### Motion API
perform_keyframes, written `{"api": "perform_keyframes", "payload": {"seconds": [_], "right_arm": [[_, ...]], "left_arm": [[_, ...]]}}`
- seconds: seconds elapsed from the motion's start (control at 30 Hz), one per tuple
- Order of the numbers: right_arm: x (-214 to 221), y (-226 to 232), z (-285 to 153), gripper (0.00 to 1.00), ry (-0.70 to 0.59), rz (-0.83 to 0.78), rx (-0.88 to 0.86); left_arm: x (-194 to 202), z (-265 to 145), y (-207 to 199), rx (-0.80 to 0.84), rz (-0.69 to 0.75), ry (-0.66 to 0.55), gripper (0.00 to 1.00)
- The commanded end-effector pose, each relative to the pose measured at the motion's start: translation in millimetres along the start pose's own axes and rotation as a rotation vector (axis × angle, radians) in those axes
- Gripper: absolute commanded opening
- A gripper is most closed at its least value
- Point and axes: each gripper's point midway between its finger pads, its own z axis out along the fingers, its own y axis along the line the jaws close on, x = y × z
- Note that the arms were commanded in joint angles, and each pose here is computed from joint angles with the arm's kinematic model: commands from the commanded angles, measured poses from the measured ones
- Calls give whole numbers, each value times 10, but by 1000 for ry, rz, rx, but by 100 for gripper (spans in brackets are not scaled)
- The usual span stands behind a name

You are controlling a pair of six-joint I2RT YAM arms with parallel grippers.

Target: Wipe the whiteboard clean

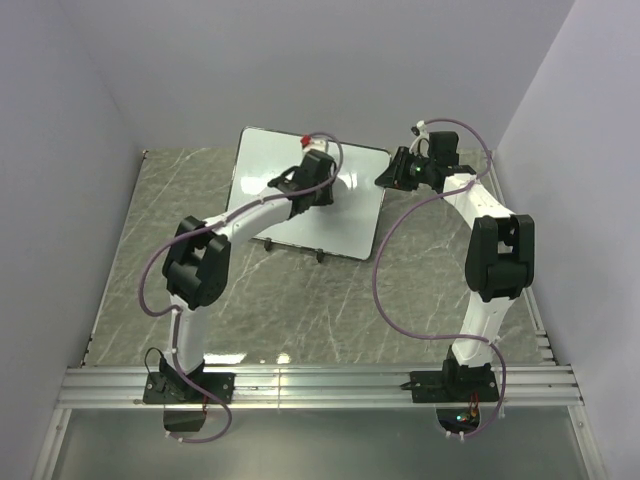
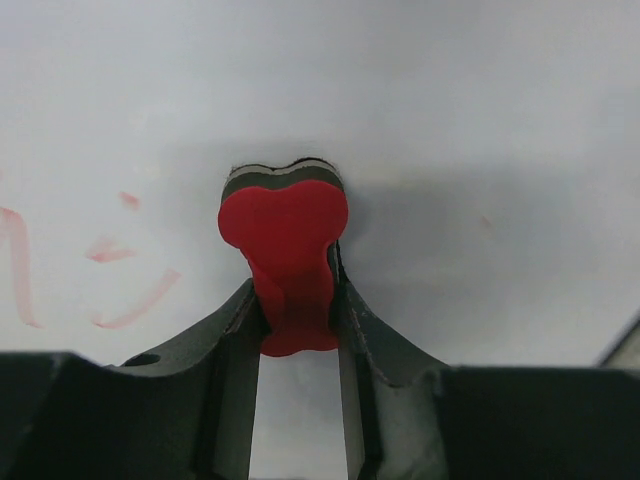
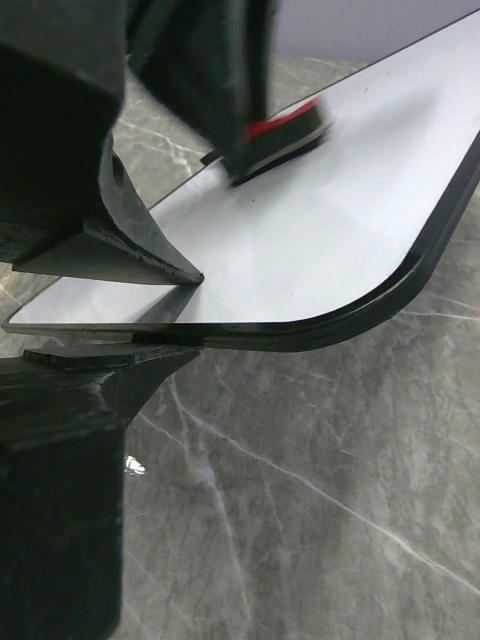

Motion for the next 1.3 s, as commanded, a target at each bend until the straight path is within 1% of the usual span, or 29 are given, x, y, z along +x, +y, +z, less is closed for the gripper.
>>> {"api": "perform_keyframes", "payload": {"seconds": [0.0, 0.13, 0.23, 0.27, 0.4, 0.47, 0.57, 0.7, 0.77, 0.87, 0.93, 1.03, 1.27], "right_arm": [[-96, 380, -18, 0, -20, -92, -55], [-103, 385, -20, 0, -24, -95, -56], [-102, 387, -21, 0, -23, -95, -57], [-106, 397, -28, 0, -25, -96, -60], [-98, 409, -52, 0, -26, -99, -60], [-77, 411, -73, 0, -26, -97, -62], [-67, 411, -87, 0, -29, -93, -64], [-75, 419, -96, 0, -33, -96, -69], [-81, 422, -90, 0, -33, -92, -71], [-96, 432, -92, 0, -35, -94, -73], [-98, 425, -90, 0, -35, -90, -73], [-100, 430, -96, 0, -37, -93, -74], [-58, 392, -71, 0, -32, -89, -71]], "left_arm": [[984, -25, -225, 61, 20, 280, 0], [1014, -65, -238, 66, 3, 287, 0], [930, -13, -75, 37, -8, 275, 0], [910, 4, 5, 27, -20, 276, 0], [542, 81, 560, -48, -106, 212, 0], [404, 130, 858, -101, -120, 188, 0], [232, 170, 1185, -155, -146, 164, 0], [69, 166, 1385, -193, -142, 127, 0], [18, 169, 1400, -199, -140, 118, 0], [45, 209, 1385, -194, -144, 130, 0], [77, 222, 1308, -161, -163, 141, 0], [186, 186, 1123, -132, -152, 160, 0], [611, 38, 289, 2, -87, 223, 0]]}}
